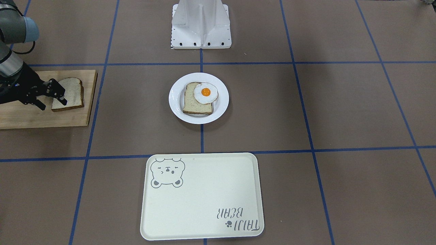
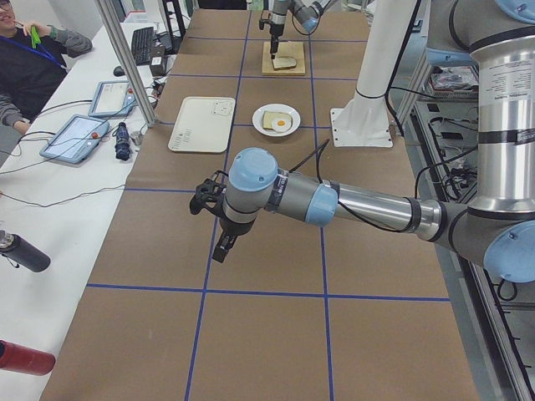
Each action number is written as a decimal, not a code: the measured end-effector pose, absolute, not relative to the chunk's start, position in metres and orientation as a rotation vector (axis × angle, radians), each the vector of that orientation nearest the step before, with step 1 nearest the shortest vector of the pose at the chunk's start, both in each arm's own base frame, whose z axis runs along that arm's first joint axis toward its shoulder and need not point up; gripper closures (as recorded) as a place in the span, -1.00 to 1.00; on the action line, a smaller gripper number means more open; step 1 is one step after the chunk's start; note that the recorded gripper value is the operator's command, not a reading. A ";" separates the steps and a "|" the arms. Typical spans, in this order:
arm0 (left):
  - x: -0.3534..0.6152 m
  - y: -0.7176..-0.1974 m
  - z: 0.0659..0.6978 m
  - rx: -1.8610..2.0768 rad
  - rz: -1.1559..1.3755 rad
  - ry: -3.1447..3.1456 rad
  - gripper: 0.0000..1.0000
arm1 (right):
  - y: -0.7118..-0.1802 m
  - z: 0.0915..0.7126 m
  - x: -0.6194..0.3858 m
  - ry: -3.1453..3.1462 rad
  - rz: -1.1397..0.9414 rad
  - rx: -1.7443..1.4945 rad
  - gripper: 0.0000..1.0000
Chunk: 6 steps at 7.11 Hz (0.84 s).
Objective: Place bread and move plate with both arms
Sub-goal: 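Lower the right gripper and close it on the bread slice edge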
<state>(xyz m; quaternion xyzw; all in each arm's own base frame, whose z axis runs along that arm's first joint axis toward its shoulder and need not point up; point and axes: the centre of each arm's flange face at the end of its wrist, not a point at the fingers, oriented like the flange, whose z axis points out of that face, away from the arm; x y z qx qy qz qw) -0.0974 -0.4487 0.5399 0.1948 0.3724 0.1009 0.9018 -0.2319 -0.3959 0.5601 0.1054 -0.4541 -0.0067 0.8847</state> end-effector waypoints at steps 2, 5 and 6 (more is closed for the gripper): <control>-0.097 -0.449 0.540 0.403 0.209 0.771 -0.96 | -0.391 0.570 -0.228 -0.921 -0.011 0.220 -0.21; -0.097 -0.449 0.542 0.399 0.206 0.771 -0.96 | -0.386 0.572 -0.239 -0.903 -0.027 0.230 -0.21; -0.097 -0.449 0.542 0.399 0.206 0.771 -0.96 | -0.384 0.572 -0.240 -0.901 -0.031 0.230 -0.21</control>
